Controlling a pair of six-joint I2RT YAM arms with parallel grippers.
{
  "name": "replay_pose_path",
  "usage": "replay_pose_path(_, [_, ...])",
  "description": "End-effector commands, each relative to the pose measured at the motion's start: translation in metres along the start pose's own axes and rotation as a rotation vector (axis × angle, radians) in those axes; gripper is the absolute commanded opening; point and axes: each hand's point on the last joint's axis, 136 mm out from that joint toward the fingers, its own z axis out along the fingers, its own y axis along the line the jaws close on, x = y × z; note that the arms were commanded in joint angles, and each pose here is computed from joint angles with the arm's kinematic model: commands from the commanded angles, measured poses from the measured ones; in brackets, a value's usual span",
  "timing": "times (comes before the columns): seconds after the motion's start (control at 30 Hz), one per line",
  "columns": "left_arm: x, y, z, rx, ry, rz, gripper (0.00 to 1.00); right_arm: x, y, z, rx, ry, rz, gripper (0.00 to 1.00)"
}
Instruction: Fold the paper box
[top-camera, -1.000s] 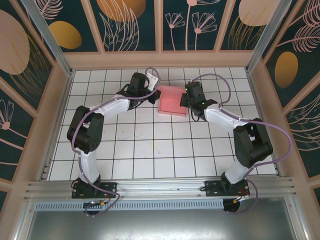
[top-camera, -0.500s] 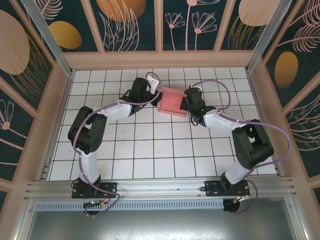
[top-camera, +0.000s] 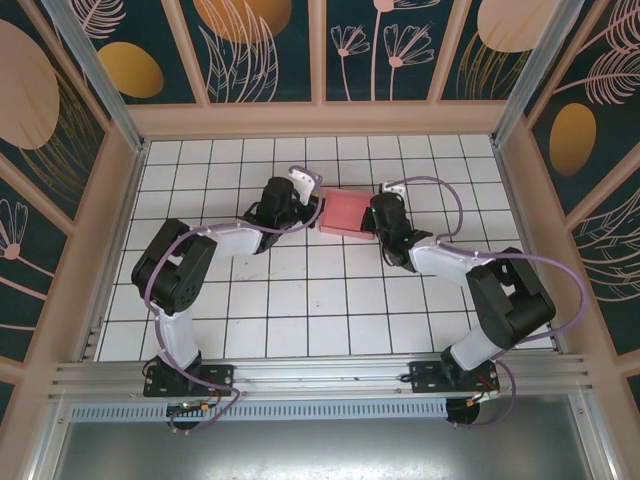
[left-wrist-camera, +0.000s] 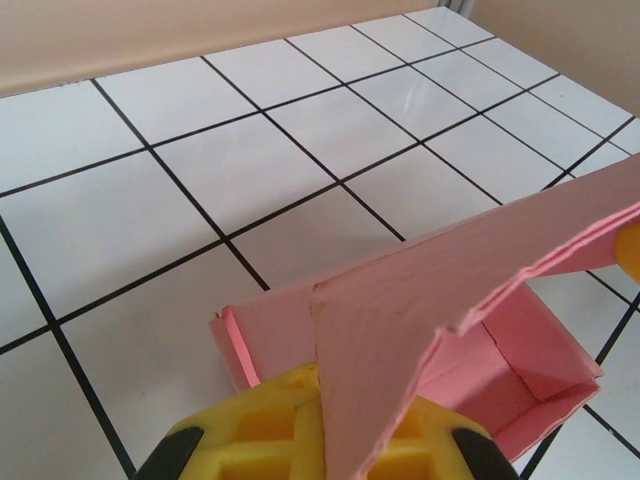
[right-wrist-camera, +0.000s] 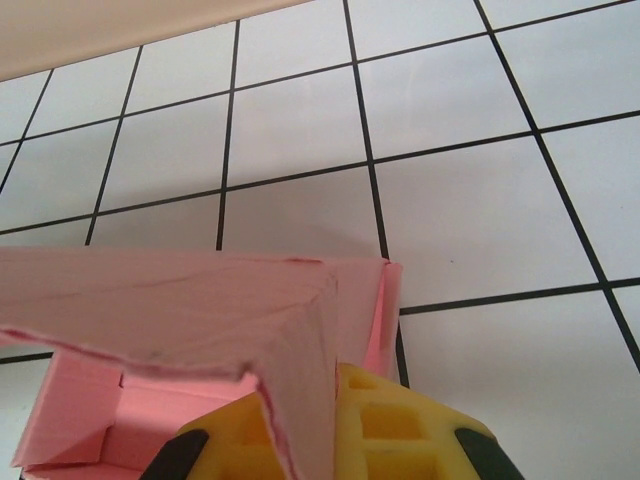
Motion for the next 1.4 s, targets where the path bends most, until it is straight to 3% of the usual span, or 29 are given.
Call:
replay_pose_path(0.0, [-0.04,-0.013,-0.015,0.015,-0.173,0.045,0.0,-0.018,0.006,-0.013,-0.019,-0.113,0.027,0.0])
replay_pose_path(0.5, [-0.011,-0.012,-0.022,-0.052,-0.218,0.084,0.0,0.001,0.005,-0.029,-0.068,-0.235,-0.036,0.0])
replay_pose_path(1.13, [0.02,-0.006,-0.019,-0.094,-0.2,0.09,0.0,0.028,-0.003,-0.019,-0.031,-0.221,-0.06,0.0])
replay_pose_path(1.37, [0.027,0.0,-0.015,-0.123,-0.165,0.092,0.0,0.02,0.002,-0.023,-0.052,-0.238,-0.058,0.14])
